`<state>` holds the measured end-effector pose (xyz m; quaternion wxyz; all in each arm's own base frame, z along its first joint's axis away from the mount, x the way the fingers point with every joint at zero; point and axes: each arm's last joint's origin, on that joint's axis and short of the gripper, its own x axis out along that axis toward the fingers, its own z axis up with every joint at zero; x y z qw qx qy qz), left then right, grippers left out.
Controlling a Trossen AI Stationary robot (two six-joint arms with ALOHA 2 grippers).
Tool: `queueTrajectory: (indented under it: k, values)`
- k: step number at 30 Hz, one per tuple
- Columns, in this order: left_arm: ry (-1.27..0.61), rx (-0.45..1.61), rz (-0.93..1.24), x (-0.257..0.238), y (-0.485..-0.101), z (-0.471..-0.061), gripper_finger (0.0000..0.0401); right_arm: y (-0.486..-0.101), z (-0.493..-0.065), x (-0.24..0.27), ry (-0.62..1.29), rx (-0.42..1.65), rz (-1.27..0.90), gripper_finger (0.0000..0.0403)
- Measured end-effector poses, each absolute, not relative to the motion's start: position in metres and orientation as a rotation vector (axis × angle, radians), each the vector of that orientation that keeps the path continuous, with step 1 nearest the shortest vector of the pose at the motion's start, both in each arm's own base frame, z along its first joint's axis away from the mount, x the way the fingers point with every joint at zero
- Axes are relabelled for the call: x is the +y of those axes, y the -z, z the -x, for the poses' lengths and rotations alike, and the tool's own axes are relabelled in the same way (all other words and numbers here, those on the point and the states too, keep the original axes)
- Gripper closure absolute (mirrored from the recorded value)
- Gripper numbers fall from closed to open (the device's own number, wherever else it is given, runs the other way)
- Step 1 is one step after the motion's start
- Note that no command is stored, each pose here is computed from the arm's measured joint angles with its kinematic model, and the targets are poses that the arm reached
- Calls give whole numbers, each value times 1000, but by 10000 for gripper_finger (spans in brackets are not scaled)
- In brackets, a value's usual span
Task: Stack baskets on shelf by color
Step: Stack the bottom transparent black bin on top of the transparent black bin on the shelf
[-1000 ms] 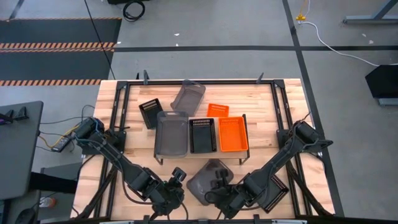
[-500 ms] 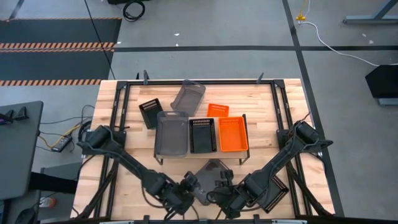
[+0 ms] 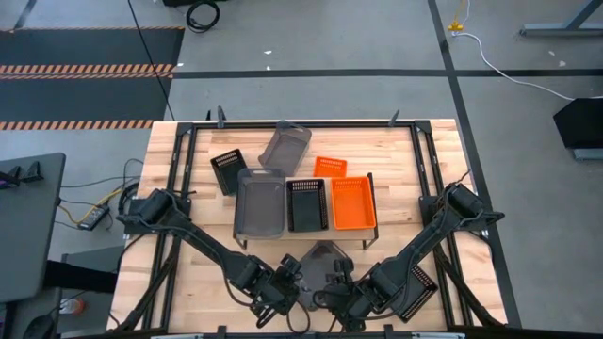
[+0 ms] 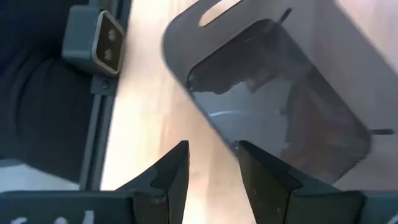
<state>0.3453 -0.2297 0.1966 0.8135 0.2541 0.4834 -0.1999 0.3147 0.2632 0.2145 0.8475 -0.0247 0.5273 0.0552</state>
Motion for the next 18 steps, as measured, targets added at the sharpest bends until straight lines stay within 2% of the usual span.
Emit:
queueTrajectory:
  k: [7,12,18]
  values:
    - [417,1071,-541,-228,-185,-349,243,-218,-315,265,-160,1132,23,257]
    - [411,1114,-561,-227,-167,-353,257,-237,-320,270,-194,1082,18,257]
    - [394,1122,-544,-227,-167,-352,286,-267,-324,273,-224,1029,13,257]
